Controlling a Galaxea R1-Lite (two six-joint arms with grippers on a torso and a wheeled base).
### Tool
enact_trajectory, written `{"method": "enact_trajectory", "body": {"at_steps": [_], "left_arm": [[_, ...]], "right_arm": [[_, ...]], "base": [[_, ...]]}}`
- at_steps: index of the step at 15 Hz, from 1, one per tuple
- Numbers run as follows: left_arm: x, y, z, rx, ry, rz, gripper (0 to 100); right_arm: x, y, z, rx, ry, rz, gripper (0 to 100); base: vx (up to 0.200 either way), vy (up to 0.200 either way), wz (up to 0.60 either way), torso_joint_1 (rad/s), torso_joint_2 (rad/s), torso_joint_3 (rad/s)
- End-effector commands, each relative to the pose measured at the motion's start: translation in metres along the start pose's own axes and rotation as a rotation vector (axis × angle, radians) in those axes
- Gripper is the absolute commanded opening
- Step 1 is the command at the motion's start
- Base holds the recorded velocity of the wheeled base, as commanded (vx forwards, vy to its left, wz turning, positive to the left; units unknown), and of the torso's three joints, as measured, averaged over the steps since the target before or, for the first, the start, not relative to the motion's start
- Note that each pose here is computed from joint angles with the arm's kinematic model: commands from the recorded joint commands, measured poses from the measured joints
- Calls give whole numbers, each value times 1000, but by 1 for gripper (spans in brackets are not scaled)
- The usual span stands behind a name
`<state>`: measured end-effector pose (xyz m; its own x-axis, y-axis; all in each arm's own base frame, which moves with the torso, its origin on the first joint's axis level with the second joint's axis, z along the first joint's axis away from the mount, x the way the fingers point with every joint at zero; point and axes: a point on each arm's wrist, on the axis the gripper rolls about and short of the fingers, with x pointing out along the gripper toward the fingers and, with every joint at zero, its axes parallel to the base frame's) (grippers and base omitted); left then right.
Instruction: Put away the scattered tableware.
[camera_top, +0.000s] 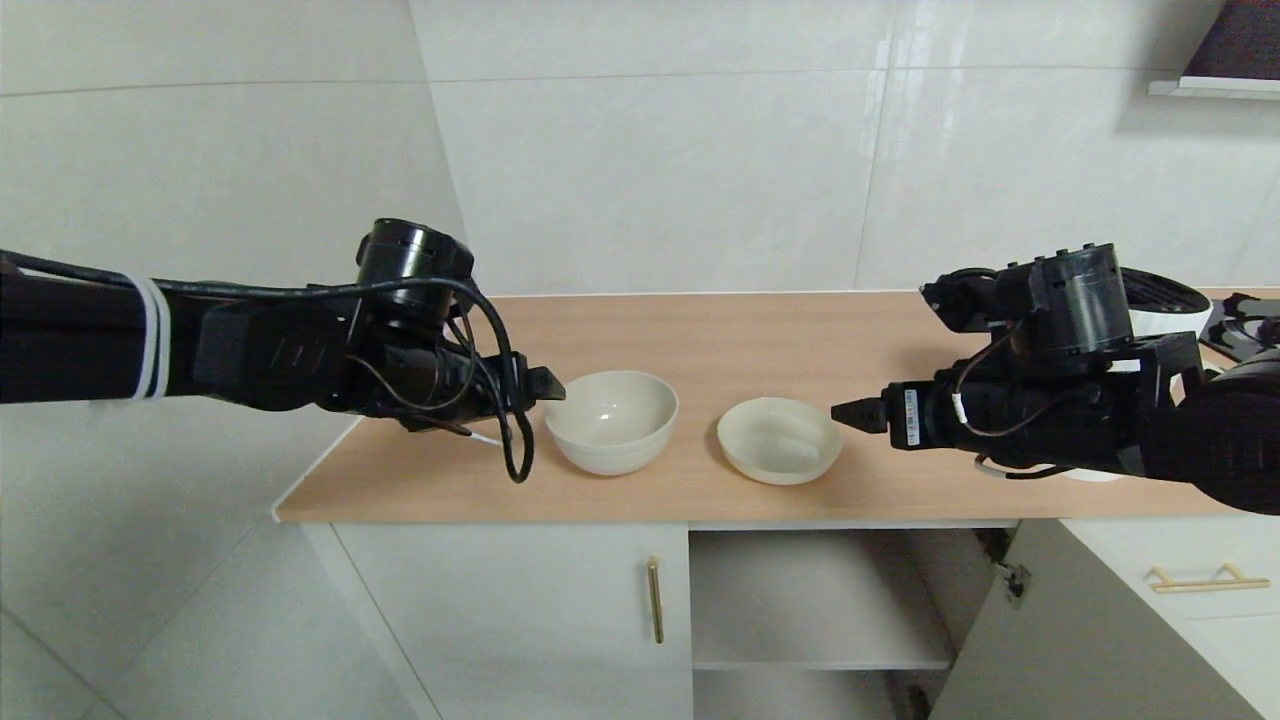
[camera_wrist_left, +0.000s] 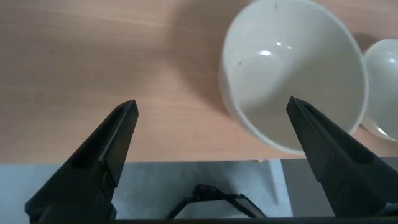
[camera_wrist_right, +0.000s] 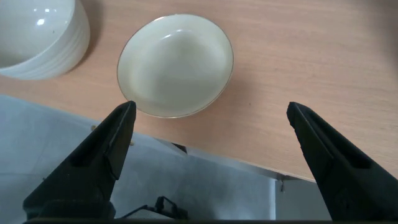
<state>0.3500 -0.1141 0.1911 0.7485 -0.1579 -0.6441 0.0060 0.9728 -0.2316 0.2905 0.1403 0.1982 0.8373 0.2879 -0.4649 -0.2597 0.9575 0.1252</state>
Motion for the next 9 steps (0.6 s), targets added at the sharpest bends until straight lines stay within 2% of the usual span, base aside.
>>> {"method": "enact_trajectory", "body": {"at_steps": [1, 4, 7, 9], "left_arm": [[16, -2, -1, 5, 15, 5, 100], [21, -6, 5, 9, 0, 3, 100], [44, -17, -8, 41, 10, 95, 100], [54, -19, -13, 49, 25, 110, 100]], "right_arm": [[1, 0, 0, -1, 1, 1, 100], [4, 0, -1, 0, -1, -24, 100], [8, 3, -3, -4, 4, -36, 100], [8, 3, -3, -2, 4, -36, 100]], "base": [[0, 0, 0, 0, 0, 0], [0, 0, 0, 0, 0, 0], [0, 0, 0, 0, 0, 0], [0, 0, 0, 0, 0, 0]]}}
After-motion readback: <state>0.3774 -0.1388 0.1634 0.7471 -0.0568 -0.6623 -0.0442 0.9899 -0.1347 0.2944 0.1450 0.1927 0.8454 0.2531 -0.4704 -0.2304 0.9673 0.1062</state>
